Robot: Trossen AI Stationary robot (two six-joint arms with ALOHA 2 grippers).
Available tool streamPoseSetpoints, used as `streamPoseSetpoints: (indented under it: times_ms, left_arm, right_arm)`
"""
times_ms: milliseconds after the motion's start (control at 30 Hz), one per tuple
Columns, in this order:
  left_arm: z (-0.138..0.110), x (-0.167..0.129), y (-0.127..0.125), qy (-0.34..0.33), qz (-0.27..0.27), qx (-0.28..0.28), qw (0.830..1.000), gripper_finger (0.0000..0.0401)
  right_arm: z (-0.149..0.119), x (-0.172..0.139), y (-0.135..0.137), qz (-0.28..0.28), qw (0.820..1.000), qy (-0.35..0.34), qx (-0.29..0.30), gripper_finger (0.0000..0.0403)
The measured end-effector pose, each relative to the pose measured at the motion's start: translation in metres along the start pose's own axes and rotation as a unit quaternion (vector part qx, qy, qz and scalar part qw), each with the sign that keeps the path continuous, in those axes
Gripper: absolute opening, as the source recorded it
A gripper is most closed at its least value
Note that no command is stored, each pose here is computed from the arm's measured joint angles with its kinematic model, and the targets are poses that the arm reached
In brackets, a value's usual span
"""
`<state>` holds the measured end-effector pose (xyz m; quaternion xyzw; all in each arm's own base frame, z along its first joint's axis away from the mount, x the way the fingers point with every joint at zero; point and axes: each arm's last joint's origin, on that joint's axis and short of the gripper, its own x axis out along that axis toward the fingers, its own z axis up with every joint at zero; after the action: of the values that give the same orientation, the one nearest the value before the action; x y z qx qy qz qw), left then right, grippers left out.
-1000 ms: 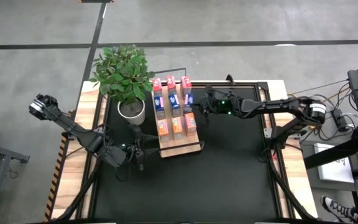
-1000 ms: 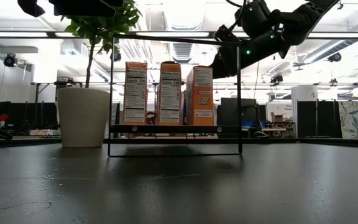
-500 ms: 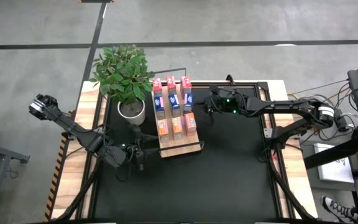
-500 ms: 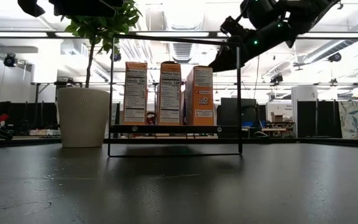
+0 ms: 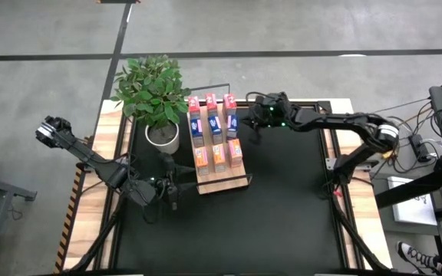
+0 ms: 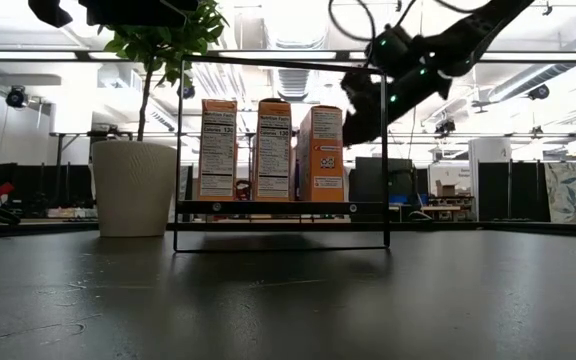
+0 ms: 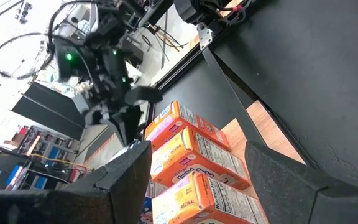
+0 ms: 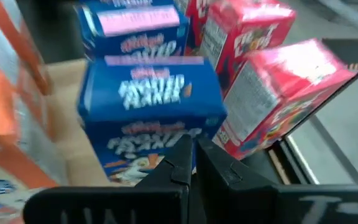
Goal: Stack cereal on shelf
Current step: Put the blue cereal box on the shelf aligned with the other blue cereal boxes
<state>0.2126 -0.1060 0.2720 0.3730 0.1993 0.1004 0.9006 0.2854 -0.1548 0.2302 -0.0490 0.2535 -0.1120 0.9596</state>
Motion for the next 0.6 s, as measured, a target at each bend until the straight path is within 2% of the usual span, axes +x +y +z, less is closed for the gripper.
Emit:
streamPoseSetpoints:
  times_ms: [300, 600]
  left_arm:
    - [0.0, 0.0, 0.0, 0.0, 0.0, 0.001, 1.0, 0.0241]
    - [-0.001, 0.0, 0.0, 0.002, -0.001, 0.003, 1.0, 0.0241]
  right_arm:
    - [0.007, 0.023, -0.008, 0.001, 1.0, 0.006, -0.011, 0.0008]
    - [0.019, 0.011, -0.01, -0.009, 0.999, 0.041, -0.011, 0.0008]
